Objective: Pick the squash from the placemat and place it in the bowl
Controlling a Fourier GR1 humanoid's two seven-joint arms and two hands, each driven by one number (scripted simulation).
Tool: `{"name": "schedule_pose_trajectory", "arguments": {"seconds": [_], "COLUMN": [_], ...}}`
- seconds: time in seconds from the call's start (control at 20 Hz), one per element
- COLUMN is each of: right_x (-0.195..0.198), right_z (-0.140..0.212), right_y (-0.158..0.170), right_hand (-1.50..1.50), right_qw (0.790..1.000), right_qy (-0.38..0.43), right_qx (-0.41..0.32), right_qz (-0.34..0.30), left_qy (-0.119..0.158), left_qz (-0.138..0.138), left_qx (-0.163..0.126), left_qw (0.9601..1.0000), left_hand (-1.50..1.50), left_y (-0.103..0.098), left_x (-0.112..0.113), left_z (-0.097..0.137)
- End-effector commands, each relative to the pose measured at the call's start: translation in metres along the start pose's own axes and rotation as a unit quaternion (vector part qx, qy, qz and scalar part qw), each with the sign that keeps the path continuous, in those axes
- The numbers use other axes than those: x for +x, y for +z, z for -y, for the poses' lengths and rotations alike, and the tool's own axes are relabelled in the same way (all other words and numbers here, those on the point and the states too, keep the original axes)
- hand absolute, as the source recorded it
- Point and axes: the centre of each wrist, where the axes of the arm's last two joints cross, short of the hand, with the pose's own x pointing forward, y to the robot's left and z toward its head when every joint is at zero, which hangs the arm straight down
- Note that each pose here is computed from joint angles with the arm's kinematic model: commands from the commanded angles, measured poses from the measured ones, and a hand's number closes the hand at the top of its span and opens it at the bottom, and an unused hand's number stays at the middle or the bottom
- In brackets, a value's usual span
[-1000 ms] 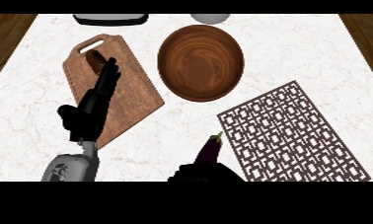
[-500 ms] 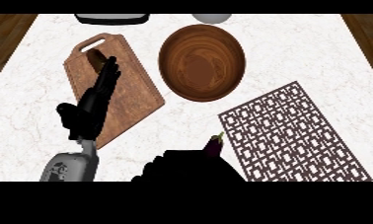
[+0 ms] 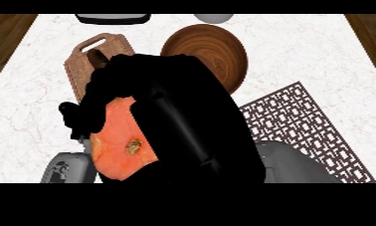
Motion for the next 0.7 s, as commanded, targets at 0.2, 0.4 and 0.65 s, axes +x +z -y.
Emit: {"name": "schedule_pose_trajectory", "arguments": {"seconds": [0.2, 0.4, 0.65], "right_x": [-0.06, -0.081, -0.148], "right_z": [0.002, 0.006, -0.007], "right_y": [-0.047, -0.064, -0.072], "right_hand": [1.5, 1.5, 1.5], "right_qw": [0.988, 0.984, 0.982], "right_qy": [0.148, 0.169, 0.171], "right_qx": [-0.007, -0.017, -0.025], "right_qz": [-0.04, -0.058, -0.073], "left_qy": [0.004, 0.004, 0.002], "left_qz": [-0.002, -0.009, -0.001], "left_qx": [0.001, 0.005, 0.004], "left_qw": [1.0, 0.9999, 1.0], "left_hand": [0.0, 0.0, 0.0], "left_y": [0.0, 0.006, 0.003], "left_x": [0.003, -0.003, 0.0], "left_z": [0.003, -0.011, 0.007]}}
